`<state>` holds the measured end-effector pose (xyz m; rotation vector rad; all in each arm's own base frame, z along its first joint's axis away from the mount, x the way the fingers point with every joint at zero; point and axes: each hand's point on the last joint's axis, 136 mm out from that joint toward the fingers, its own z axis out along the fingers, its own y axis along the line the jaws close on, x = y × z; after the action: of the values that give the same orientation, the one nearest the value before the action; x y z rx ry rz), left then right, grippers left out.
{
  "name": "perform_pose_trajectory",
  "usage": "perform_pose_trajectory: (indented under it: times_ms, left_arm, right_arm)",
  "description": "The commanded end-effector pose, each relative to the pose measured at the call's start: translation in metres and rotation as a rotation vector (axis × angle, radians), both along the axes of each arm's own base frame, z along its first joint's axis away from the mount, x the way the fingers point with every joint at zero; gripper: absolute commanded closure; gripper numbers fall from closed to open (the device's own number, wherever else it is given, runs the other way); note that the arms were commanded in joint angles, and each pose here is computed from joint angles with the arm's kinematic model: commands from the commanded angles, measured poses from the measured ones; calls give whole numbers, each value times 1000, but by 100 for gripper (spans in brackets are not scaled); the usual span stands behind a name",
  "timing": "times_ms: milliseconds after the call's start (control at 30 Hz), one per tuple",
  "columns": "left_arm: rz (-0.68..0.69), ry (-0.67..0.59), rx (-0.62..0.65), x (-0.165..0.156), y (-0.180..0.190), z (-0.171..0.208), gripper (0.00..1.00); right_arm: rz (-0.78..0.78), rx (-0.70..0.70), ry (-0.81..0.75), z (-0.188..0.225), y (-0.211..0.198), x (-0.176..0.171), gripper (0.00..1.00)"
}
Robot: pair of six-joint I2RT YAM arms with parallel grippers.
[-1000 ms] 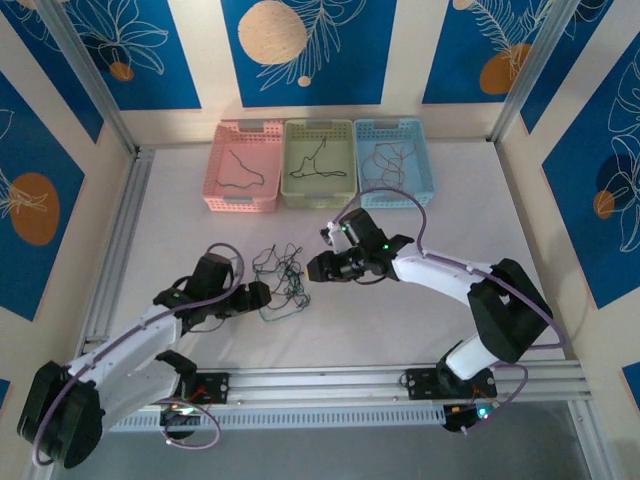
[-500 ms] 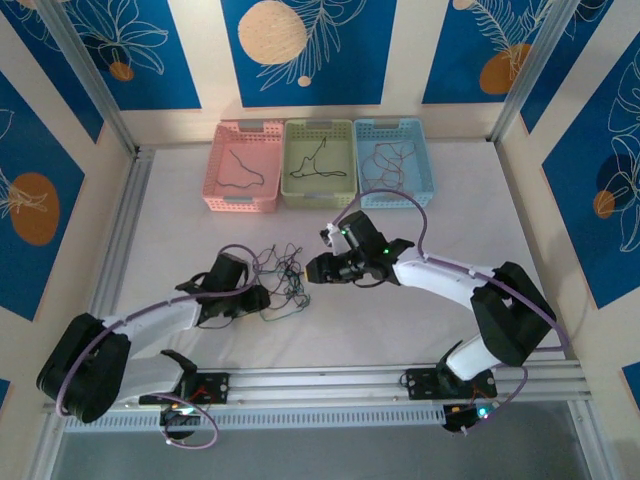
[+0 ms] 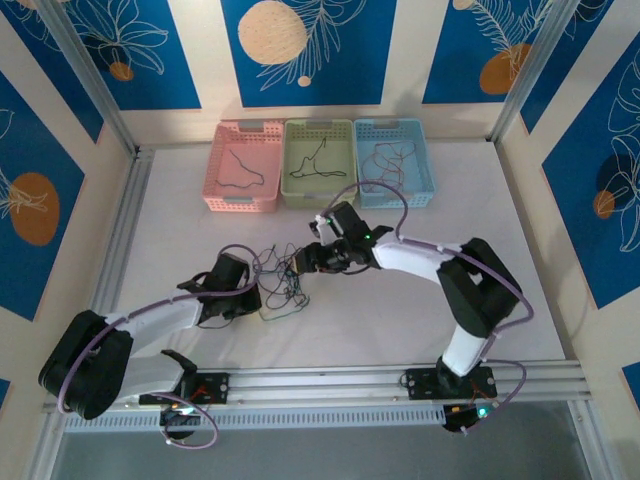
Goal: Untangle the cables
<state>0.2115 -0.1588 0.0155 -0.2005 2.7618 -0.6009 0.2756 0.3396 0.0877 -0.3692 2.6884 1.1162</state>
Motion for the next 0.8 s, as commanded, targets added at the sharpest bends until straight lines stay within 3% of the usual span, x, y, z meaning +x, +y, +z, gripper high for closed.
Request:
perform_pose_trajectory:
  times_ms: [0, 300, 600, 767]
  left_arm:
    - [-81, -81, -102, 8, -27, 11, 100]
    - [-82, -79, -102, 4, -25, 10, 100]
    - [-81, -78, -104, 3, -25, 8, 100]
    - [-83, -80, -86, 1, -21, 7, 100]
  right_arm:
    - [1, 16, 16, 2, 16, 17, 50]
    - [-75, -18, 79, -20, 32, 45, 57]
    - [-78, -29, 78, -25, 32, 47, 84]
    - [-48, -57, 2, -13, 26, 46, 100]
